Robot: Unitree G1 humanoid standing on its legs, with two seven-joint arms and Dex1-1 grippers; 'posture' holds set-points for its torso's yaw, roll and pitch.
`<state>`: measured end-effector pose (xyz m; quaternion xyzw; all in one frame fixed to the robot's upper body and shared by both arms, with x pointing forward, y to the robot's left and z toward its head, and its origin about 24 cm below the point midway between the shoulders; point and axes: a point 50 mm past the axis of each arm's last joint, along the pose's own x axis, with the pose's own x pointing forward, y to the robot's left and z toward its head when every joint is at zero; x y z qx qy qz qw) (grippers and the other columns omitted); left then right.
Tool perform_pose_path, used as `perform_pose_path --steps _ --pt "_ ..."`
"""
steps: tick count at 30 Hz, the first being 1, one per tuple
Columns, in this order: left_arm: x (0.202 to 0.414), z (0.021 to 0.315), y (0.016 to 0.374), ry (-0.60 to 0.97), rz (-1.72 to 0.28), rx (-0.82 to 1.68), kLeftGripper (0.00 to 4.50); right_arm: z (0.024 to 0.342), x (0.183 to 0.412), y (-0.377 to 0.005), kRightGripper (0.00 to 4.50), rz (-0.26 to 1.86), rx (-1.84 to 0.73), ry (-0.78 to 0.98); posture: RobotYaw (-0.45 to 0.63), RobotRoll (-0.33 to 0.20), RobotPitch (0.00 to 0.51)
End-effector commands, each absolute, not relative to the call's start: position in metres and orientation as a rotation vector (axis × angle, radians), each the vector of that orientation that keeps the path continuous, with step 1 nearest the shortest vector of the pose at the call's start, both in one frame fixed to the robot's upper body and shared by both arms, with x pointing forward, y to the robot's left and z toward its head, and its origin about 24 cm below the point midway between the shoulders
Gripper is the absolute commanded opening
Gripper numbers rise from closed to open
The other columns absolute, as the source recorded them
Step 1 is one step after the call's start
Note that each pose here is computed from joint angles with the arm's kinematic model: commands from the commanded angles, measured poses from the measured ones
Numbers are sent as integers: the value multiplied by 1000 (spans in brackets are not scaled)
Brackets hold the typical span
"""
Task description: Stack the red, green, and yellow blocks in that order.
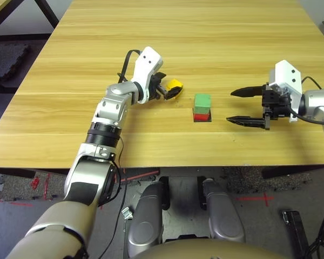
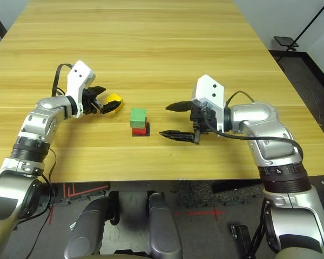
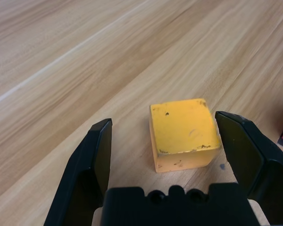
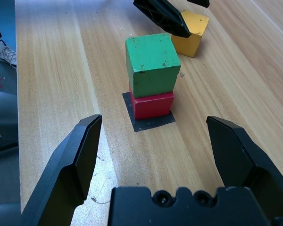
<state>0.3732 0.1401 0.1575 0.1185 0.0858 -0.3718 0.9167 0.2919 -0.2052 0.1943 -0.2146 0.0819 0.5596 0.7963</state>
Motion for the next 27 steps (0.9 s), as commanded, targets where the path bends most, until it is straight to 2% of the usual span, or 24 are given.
perform_pose_path --steps 1,22,24,27 --pt "376 150 137 200 -758 252 4464 194 292 -204 4500 1208 -463 173 153 87 250" --pt "378 132 141 256 -737 252 4464 190 294 -203 4500 1220 -458 172 166 80 264" --pt "377 131 142 260 -738 246 4226 190 294 -202 4500 1222 -459 171 166 79 264" --pt "377 130 142 265 -741 240 3491 190 295 -202 4500 1223 -461 169 167 77 262"
